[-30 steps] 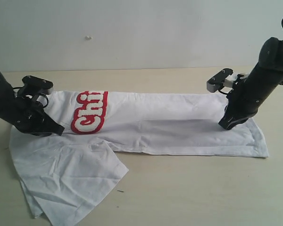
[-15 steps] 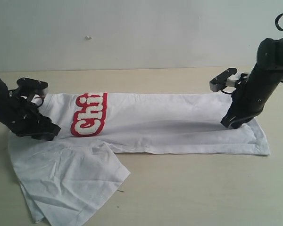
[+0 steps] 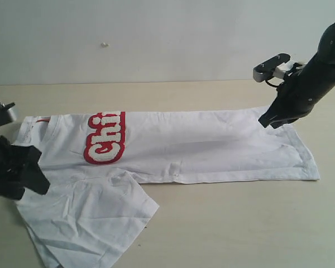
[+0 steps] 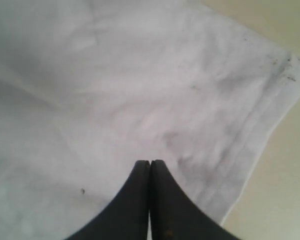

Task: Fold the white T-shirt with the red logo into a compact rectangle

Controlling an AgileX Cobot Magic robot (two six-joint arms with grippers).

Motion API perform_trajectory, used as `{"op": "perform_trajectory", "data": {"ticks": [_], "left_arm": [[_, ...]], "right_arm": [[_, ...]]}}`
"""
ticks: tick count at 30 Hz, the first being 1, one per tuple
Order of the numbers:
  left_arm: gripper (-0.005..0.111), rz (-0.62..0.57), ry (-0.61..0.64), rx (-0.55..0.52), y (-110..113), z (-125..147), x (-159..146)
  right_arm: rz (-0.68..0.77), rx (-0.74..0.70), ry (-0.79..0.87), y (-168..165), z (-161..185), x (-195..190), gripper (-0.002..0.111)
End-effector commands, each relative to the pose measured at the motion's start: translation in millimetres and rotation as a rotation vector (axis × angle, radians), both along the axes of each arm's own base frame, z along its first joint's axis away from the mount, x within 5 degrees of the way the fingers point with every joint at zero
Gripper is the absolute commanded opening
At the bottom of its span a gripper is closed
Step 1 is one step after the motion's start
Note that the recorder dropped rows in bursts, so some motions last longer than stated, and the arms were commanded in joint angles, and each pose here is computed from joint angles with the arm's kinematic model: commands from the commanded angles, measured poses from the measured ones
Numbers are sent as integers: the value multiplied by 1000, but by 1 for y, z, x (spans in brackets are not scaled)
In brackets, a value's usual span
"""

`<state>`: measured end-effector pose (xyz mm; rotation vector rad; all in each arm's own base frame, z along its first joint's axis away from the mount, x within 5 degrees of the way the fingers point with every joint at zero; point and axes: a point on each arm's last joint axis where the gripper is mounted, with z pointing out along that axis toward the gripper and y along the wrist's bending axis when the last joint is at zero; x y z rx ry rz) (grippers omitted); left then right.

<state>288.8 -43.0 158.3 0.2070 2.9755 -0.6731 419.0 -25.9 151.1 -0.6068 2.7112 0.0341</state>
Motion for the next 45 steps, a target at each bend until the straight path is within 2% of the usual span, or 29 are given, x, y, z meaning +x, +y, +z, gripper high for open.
{"op": "perform_trajectory", "data": {"ticks": [1, 7, 10, 15, 19, 25, 27, 30, 34, 36, 38, 40, 42, 45], "left_arm": [[59, 54, 99, 13, 2, -5, -33], [60, 206, 109, 57, 7, -27, -55], [60, 301, 62, 58, 9, -35, -57], [60, 385, -28, 40, 10, -36, -50], [60, 380, -68, 25, 9, -39, -45], [60, 382, 40, 13, 6, -66, -46], [60, 374, 76, -48, 0, -72, -46], [60, 292, 115, -197, -13, -74, -49], [58, 243, 184, -252, -18, -78, -55], [49, 236, 218, -271, -19, -79, -57], [34, 221, 239, -305, -22, -76, -59], [3, 179, 246, -353, -25, -72, -59], [1, 148, 231, -399, -28, -67, -55], [1, 167, 199, -462, -31, -58, -41]], "right_arm": [[10, 21, 16, 1, 10, -6, 0], [2, 66, -15, 5, 25, -8, 0], [15, 90, -39, 8, 33, -8, 0], [20, 105, -54, 9, 38, -9, 0], [29, 102, -54, 9, 38, -9, 0], [31, 104, -60, 10, 39, -9, 0], [35, 110, -65, 10, 39, -8, 0], [40, 110, -67, 10, 39, -8, 0], [40, 110, -67, 10, 39, -8, 0], [39, 112, -67, 11, 39, -8, 0], [39, 113, -65, 11, 39, -8, 0], [39, 113, -65, 11, 39, -8, 0], [37, 114, -65, 11, 39, -8, 0], [38, 114, -63, 11, 39, -8, 0]]}}
